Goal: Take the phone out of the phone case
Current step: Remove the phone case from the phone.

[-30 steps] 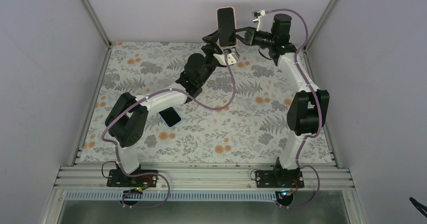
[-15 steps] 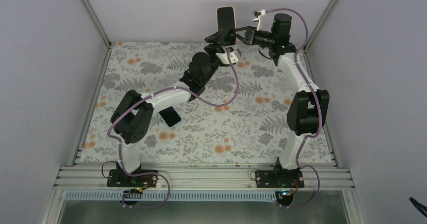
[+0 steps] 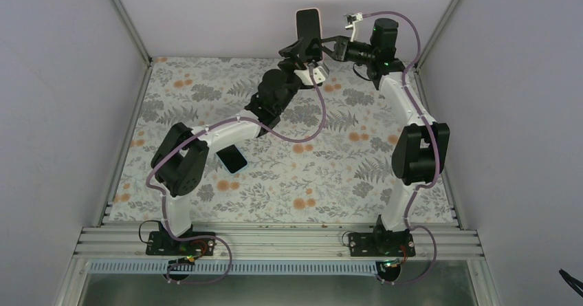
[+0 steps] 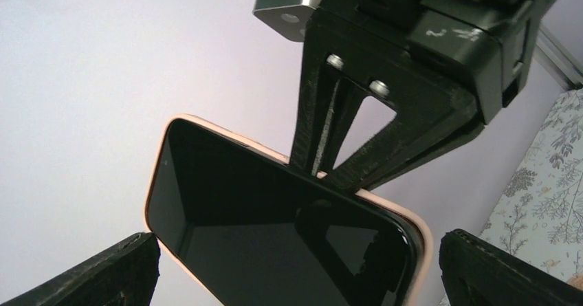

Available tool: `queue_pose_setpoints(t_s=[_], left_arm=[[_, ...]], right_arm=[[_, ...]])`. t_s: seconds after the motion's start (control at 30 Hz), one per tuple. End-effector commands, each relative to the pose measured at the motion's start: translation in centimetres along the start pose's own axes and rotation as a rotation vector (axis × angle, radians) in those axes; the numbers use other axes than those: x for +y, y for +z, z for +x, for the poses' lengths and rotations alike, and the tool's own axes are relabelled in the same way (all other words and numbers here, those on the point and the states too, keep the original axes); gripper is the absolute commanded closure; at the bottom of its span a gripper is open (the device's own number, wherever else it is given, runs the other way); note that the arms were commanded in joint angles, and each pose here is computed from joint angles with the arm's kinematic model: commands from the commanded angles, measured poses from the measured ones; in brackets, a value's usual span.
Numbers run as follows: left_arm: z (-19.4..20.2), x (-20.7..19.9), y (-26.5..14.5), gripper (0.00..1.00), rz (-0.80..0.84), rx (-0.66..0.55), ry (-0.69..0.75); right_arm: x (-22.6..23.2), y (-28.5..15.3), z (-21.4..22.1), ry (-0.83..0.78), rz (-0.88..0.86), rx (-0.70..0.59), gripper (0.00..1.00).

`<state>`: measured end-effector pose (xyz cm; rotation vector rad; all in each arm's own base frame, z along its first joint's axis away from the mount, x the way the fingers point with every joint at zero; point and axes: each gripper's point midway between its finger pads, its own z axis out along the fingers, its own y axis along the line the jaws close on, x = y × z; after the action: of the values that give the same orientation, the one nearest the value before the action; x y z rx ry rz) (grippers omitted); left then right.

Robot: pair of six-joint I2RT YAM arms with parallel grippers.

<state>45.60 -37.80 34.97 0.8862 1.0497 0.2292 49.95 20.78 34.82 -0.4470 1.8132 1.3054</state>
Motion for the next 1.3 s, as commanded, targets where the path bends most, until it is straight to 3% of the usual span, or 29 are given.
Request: queue_pose_setpoints(t_s=[0.0,0.2,0.43,0.73,0.93,1.1,1.2,1.27], left_arm=[[-1.2,2.0,0.5,0.00,-0.047,-0.016,-0.041],[-0.3,2.6,1.4,0.00,-0.085,0.015,-0.013],[1.5,5.5,1.8,0.00,-0.241,0.075,-0.004],[2.0,11.7,-0.9,0.00,-0.502,0.056,0.036],[1.4,11.4,-2.2,0.03,-0.611,-0.013,0.143],[2.0,10.2,-0.7,0.21,-0.636,-0.013,0.169],[1.9,10.2,0.1,0.45,-0.648,-0.018,0.157],[1.5,10.2,0.1,0.56,-0.654,-0.037,0.151]], right_arm=[[3.4,-0.8,-2.0,-0.099,-0.062,-0.038,0.97],[3.7,-0.6,-2.0,-0.101,-0.069,-0.037,0.97],[4.3,-0.8,-2.1,-0.117,-0.067,-0.038,0.97],[4.5,-1.0,-1.3,-0.109,-0.087,-0.017,0.97],[5.9,-0.5,0.4,-0.083,-0.182,0.051,0.97],[8.5,-0.6,0.9,-0.125,-0.252,0.087,0.97],[9.7,-0.8,0.8,-0.148,-0.273,0.099,0.97],[10.0,-0.9,0.9,-0.153,-0.274,0.110,0.97]])
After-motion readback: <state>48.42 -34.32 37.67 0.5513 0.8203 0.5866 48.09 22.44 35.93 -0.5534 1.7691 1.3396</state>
